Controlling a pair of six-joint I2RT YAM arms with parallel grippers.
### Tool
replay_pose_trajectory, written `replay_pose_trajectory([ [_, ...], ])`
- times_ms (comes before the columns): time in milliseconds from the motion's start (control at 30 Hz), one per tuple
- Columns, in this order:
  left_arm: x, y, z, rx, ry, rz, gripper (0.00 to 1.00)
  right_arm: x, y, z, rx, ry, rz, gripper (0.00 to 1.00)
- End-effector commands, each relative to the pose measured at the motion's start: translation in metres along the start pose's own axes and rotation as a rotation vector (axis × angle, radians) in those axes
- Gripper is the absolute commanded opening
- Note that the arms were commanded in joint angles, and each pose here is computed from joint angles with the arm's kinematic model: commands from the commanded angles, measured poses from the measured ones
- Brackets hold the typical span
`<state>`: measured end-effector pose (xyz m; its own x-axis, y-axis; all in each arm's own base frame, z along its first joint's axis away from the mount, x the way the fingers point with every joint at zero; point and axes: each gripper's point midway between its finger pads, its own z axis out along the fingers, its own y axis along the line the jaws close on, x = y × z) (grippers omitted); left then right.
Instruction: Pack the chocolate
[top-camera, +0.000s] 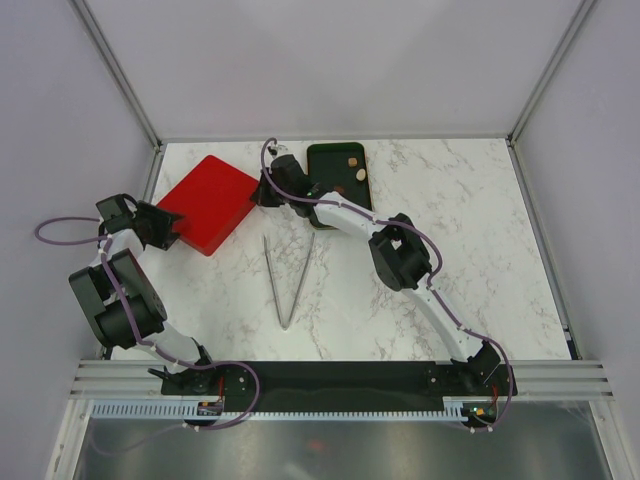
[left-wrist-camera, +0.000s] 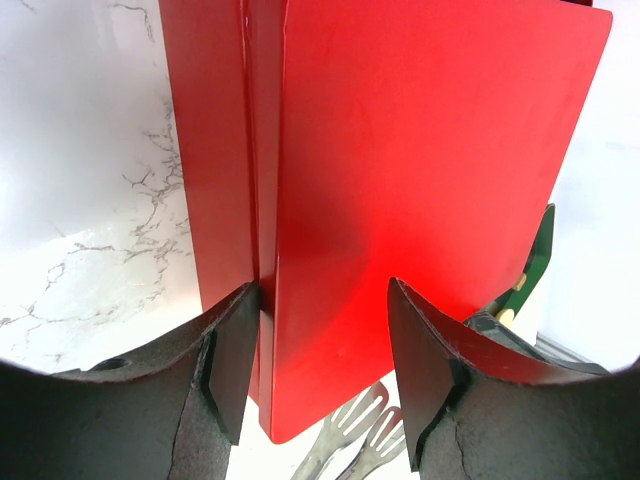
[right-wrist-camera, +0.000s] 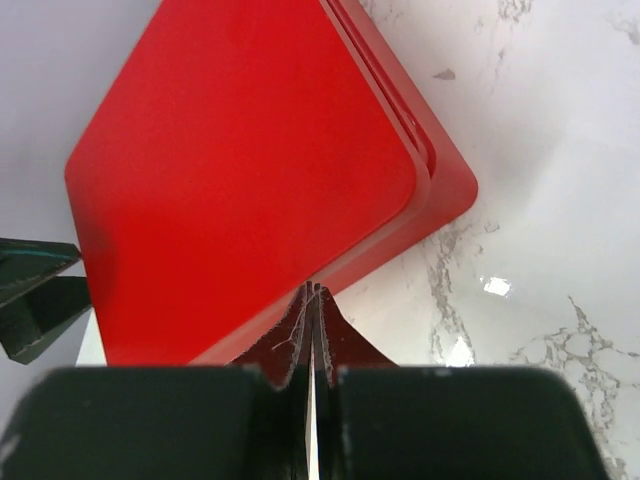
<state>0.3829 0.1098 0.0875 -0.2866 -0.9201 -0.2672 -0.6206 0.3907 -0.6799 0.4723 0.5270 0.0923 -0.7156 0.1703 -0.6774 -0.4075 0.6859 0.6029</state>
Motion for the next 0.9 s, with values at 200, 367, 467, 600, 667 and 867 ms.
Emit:
replay_pose_trajectory([
  [200, -0.004, -0.007, -0.004, 0.018, -0.021, 0.022, 0.61, -0.021, 0.019, 0.009, -0.061, -0.084, 0.021, 0.00],
  [367, -0.006, -0.009, -0.004, 0.021, -0.025, 0.021, 0.61, -0.021, 0.016, 0.011, -0.061, -0.085, 0.022, 0.00],
  [467, -0.006, -0.010, -0.003, 0.022, -0.025, 0.023, 0.61, -0.023, 0.018, 0.008, -0.062, -0.088, 0.017, 0.00],
  [600, -0.006, -0.008, -0.003, 0.016, -0.025, 0.023, 0.61, -0.028, 0.022, 0.004, -0.069, -0.094, 0.001, 0.00],
  [667, -0.006, -0.007, -0.003, 0.014, -0.025, 0.021, 0.61, -0.031, 0.024, 0.000, -0.070, -0.099, -0.009, 0.00],
  [867, -0.007, -0.009, -0.004, 0.019, -0.030, 0.023, 0.61, -0.028, 0.020, -0.002, -0.053, -0.091, -0.016, 0.00],
])
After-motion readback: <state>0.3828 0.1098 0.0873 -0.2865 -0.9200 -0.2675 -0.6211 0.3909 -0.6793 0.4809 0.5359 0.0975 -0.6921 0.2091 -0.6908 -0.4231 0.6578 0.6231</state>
